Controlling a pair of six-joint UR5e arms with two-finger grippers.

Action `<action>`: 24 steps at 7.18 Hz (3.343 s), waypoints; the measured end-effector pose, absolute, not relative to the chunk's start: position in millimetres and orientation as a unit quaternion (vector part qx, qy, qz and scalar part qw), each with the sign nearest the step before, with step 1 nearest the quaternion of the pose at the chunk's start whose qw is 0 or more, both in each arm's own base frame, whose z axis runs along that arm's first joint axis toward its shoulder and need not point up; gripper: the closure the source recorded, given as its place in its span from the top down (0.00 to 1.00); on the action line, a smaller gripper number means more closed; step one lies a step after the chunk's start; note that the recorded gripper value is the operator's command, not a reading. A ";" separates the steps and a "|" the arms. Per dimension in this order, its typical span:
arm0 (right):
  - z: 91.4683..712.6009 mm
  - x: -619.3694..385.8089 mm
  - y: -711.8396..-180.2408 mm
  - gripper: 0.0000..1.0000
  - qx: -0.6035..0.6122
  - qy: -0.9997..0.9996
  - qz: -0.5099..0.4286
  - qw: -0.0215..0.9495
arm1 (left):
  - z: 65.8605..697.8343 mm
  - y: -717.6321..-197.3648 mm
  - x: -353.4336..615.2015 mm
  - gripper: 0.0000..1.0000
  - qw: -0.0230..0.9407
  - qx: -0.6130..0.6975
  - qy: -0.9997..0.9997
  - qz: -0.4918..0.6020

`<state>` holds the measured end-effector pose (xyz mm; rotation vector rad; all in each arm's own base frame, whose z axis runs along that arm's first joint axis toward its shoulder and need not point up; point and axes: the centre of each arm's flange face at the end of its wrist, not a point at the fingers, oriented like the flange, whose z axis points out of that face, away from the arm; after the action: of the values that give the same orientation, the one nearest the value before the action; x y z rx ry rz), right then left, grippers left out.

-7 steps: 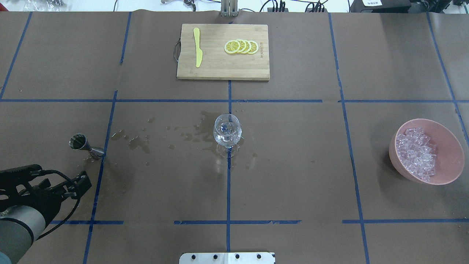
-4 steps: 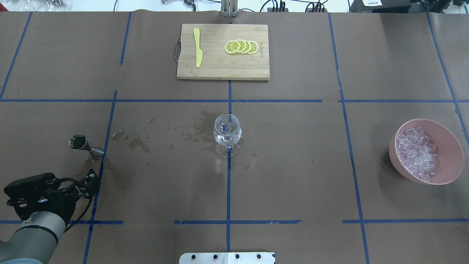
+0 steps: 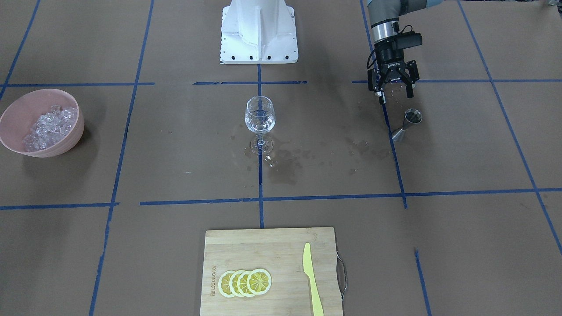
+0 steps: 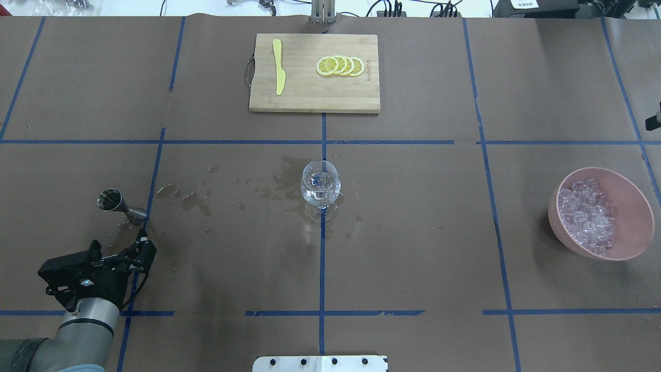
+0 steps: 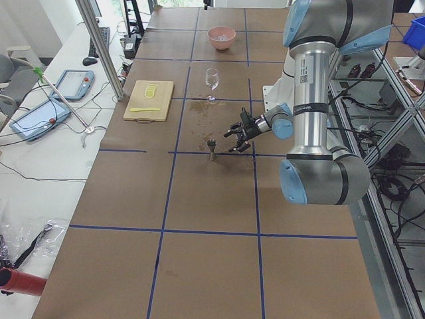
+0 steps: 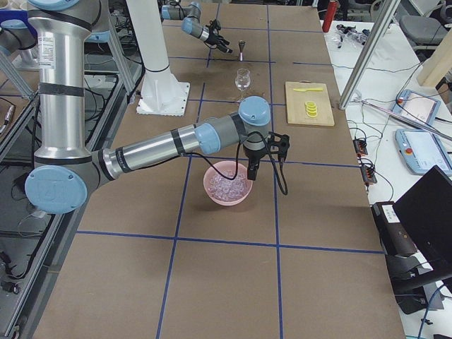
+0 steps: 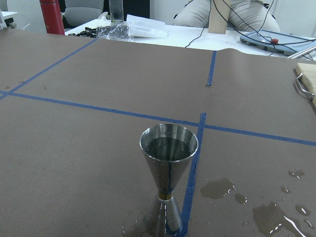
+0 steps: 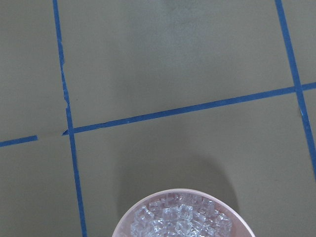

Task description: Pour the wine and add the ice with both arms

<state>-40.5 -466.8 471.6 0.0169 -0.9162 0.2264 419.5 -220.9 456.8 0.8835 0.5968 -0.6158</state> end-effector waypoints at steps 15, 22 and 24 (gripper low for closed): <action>462.2 -76.3 -458.5 1.00 -0.006 -0.424 0.114 0.899 | 491.7 -300.5 466.7 0.86 0.768 0.511 0.210 -0.324; 461.6 -76.3 -458.2 1.00 -0.006 -0.424 0.114 0.898 | 508.9 -300.5 467.6 0.85 0.774 0.511 0.197 -0.318; 461.1 -76.4 -458.4 1.00 -0.006 -0.424 0.114 0.898 | 511.5 -300.4 467.6 0.72 0.775 0.510 0.196 -0.319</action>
<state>-76.4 -458.4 461.1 -0.0116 -0.8790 0.2355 467.6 -300.4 511.5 1.1040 0.4237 -0.6906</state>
